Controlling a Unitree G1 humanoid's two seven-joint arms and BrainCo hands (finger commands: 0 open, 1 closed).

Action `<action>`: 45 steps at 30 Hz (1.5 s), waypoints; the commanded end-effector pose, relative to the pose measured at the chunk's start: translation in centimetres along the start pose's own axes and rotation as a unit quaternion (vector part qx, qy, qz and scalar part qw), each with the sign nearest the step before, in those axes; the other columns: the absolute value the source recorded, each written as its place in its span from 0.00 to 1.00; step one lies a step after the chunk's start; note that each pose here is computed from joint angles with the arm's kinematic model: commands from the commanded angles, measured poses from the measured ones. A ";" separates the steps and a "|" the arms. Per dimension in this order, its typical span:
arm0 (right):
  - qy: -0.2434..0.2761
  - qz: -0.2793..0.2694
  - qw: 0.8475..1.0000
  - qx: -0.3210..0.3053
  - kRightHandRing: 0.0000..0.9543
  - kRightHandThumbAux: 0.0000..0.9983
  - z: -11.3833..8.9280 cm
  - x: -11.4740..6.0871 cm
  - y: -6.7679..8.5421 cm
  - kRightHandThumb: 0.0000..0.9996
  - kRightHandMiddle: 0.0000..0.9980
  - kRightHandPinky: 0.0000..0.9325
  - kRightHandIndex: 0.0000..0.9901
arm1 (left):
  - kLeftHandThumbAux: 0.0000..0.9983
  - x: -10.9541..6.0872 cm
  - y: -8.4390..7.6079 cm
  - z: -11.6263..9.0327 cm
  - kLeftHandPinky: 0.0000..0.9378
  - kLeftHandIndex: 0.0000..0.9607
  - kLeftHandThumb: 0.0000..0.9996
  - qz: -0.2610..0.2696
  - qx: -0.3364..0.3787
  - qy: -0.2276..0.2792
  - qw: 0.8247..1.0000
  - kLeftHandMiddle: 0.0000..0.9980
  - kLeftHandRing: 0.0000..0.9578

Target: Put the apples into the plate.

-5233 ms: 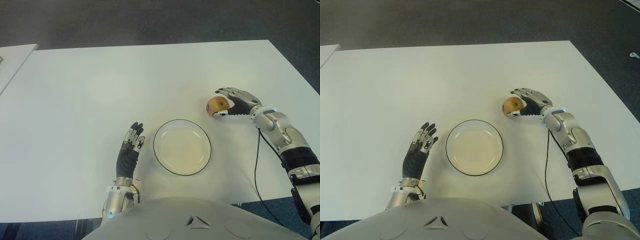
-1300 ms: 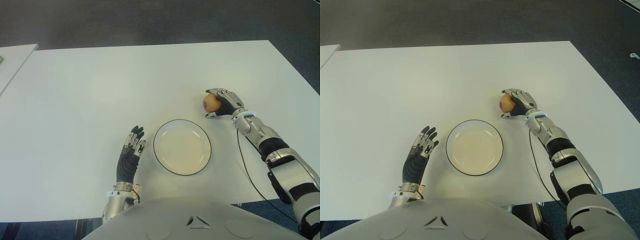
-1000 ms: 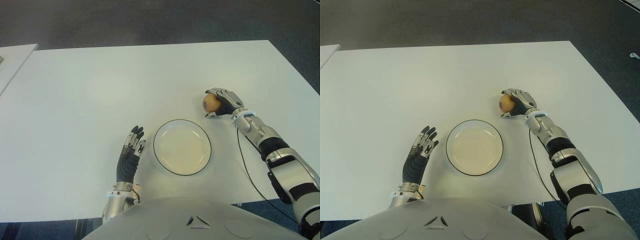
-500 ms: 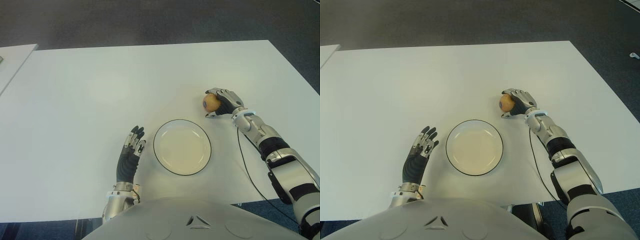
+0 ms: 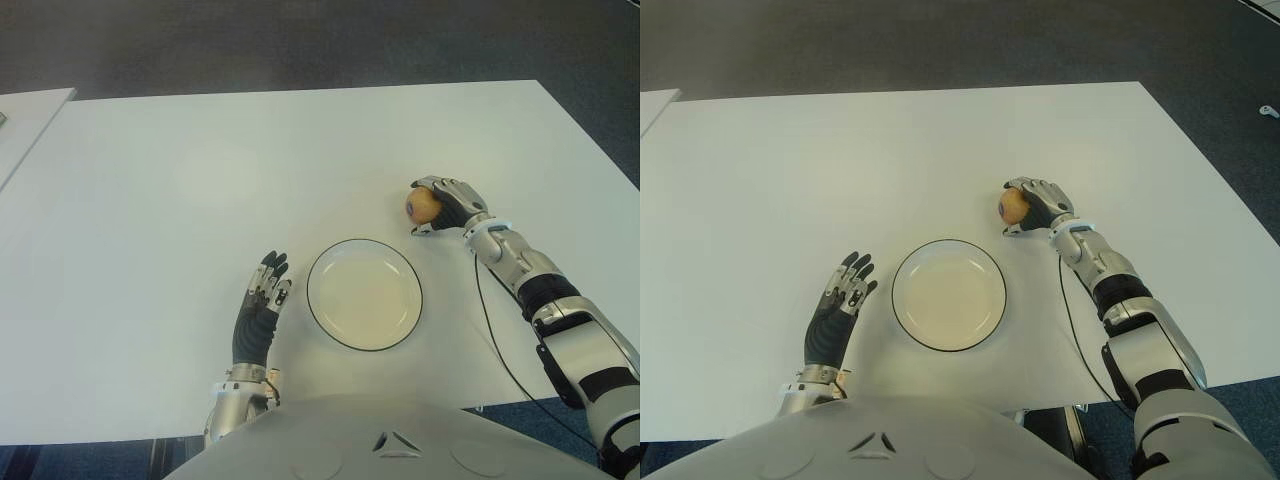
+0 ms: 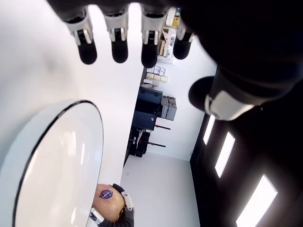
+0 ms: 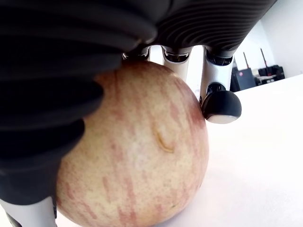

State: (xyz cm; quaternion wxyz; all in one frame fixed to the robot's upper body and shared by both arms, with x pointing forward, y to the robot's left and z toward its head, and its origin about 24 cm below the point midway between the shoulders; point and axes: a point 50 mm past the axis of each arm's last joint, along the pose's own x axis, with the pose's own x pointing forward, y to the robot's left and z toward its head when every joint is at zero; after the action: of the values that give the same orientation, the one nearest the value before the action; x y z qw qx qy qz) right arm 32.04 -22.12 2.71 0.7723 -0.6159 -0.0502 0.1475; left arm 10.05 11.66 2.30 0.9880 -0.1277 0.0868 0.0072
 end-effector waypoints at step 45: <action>0.014 0.025 1.000 -0.005 0.93 0.77 -0.3 -0.4 0.7 0.56 0.93 0.95 0.82 | 0.53 0.1 -1.2 0.3 0.13 0.09 0.27 -0.007 -0.029 -0.007 1.000 0.11 0.09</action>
State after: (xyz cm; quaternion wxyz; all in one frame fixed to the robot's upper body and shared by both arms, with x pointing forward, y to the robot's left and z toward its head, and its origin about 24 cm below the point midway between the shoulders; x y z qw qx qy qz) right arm 32.12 -22.08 2.90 0.7701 -0.6186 -0.0465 0.1486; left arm 10.10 11.67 2.44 0.9883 -0.1273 0.0835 0.0066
